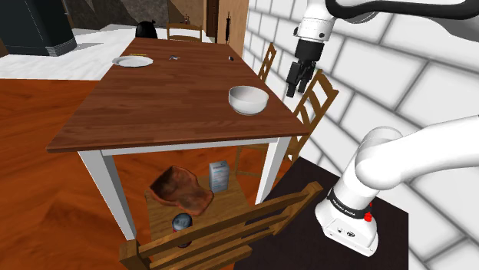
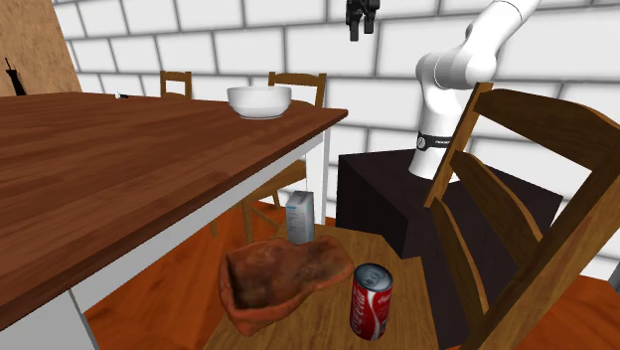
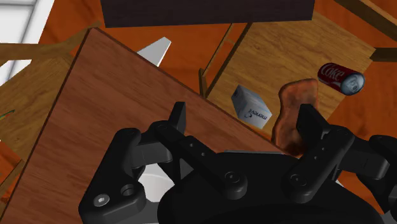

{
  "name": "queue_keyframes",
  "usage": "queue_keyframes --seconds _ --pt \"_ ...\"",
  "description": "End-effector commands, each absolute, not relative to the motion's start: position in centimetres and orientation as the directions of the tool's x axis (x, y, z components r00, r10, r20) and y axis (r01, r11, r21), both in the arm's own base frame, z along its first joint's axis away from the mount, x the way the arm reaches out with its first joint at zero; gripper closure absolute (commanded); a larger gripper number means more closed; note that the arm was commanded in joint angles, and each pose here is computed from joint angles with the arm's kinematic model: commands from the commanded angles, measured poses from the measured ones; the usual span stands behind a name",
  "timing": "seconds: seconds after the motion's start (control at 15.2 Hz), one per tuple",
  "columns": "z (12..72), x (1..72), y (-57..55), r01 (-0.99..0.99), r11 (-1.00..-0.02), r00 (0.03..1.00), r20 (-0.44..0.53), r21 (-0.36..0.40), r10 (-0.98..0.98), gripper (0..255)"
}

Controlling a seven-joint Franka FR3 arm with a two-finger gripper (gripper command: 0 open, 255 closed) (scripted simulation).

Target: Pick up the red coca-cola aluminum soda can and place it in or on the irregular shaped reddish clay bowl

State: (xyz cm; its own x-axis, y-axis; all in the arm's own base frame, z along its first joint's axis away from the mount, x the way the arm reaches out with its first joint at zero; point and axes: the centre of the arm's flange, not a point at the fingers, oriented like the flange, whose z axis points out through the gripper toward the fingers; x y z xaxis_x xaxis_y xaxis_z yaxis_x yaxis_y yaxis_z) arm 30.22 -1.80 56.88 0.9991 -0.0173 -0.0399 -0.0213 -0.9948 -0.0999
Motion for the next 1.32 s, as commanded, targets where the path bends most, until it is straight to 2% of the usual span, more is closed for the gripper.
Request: queue_keyframes --seconds 0.0,1.25 --pt "56.9 30.2 -1.8 -0.021 -0.995 0.999 -0.04 -0.1 -0.017 0" --pt "40.2 35.2 16.8 0.003 -0.998 1.0 -0.02 -0.056 0.004 0"
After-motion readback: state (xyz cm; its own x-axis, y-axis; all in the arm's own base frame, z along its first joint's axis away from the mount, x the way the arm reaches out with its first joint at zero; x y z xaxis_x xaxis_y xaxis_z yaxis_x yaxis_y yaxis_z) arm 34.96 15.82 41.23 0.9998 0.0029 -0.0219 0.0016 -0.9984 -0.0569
